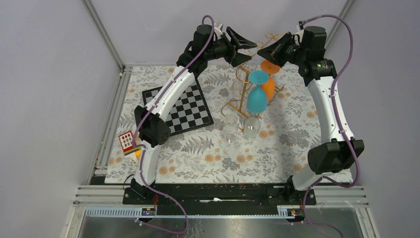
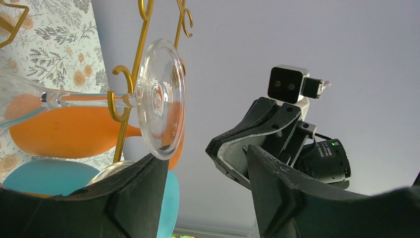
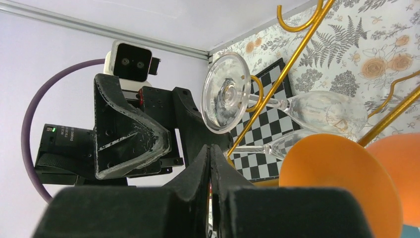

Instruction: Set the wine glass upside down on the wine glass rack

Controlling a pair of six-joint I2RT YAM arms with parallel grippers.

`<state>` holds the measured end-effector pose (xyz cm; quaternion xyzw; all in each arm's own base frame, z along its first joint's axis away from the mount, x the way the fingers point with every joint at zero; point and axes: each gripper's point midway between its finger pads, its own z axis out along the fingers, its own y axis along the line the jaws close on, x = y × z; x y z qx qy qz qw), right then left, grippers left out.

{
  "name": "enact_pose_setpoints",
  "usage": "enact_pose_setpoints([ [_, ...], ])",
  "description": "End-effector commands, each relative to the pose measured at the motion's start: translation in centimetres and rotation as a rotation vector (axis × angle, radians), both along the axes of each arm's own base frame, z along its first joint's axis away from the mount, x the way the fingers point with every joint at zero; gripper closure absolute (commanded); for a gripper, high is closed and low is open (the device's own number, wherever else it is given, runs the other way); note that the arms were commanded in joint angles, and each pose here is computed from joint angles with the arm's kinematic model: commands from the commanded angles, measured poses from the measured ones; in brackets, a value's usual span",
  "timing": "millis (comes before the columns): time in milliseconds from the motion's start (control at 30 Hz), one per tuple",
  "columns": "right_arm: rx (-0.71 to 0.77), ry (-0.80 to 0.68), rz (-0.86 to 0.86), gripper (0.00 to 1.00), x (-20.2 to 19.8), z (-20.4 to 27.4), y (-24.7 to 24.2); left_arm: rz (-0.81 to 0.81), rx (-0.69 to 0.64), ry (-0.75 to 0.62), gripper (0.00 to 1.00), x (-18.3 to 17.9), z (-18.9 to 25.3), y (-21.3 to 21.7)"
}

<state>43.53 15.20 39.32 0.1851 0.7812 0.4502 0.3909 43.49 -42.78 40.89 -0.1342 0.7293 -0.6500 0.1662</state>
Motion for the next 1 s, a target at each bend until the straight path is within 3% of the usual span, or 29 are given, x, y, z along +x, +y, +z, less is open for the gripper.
enact_pose_setpoints([
  [0, -0.069, -0.055, 0.008, 1.00, 0.3, 0.8, 0.5, -0.023, -0.037, -0.040, 0.37, -1.3, 2.4, 0.2],
  [400, -0.106, -0.049, -0.004, 1.00, 1.4, -1.2, 0.8, -0.053, -0.034, -0.025, 0.37, -2.0, 2.1, -0.2],
  [967, -0.111, -0.109, -0.031, 0.99, 0.7, 0.1, 0.3, -0.069, -0.040, -0.067, 0.34, -3.0, 3.5, 0.2],
])
